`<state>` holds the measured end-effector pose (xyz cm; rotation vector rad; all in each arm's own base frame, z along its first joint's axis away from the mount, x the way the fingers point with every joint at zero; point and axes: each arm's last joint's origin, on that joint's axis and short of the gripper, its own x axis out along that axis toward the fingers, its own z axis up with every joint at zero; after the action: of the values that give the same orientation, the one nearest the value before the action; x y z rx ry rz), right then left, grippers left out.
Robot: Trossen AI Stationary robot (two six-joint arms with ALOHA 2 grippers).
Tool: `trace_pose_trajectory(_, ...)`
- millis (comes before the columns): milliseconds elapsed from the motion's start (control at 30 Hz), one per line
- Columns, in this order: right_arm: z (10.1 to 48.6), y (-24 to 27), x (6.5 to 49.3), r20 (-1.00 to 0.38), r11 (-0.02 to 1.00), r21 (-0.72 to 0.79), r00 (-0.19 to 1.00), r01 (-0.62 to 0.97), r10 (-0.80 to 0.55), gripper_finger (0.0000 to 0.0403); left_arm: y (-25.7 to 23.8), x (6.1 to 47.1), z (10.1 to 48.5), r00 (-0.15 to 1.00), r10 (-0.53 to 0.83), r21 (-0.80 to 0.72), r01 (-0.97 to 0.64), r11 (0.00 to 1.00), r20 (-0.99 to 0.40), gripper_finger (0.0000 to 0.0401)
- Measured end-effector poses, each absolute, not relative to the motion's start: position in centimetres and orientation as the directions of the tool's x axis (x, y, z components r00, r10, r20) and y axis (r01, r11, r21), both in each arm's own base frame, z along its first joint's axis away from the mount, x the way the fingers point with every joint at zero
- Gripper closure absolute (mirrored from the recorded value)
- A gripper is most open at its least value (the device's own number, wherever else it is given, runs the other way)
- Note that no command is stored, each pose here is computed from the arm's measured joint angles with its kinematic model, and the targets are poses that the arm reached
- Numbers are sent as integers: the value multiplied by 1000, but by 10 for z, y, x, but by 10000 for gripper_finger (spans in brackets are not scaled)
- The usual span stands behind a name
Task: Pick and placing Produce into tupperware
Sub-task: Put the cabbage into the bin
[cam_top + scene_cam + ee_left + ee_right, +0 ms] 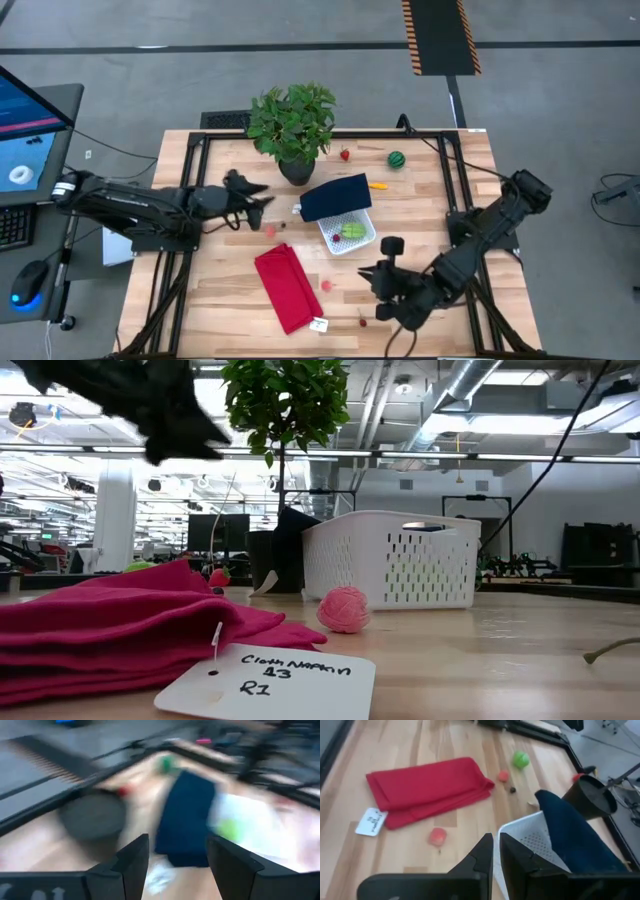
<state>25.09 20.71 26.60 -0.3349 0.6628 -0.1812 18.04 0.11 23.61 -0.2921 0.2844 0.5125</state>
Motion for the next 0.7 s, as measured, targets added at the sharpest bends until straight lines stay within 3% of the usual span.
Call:
trace_pose_trajectory(133,259,207,249,-570,938,-337,775,84,-274,347,-2,165,228,772,470,-249,-600,760,-427,216)
trace_pose_trajectory(267,259,200,254,-550,929,-344,774,134,-315,347,-7,163,213,753,434,-226,-593,773,-494,216)
trace_pose_trajectory(567,259,192,261,-539,919,-357,767,167,-348,347,-7,177,200,728,474,-157,-612,775,-495,216)
trace_pose_trajectory(700,260,189,263,-539,913,-376,763,161,-356,347,-6,175,202,692,538,-193,-683,705,-482,206)
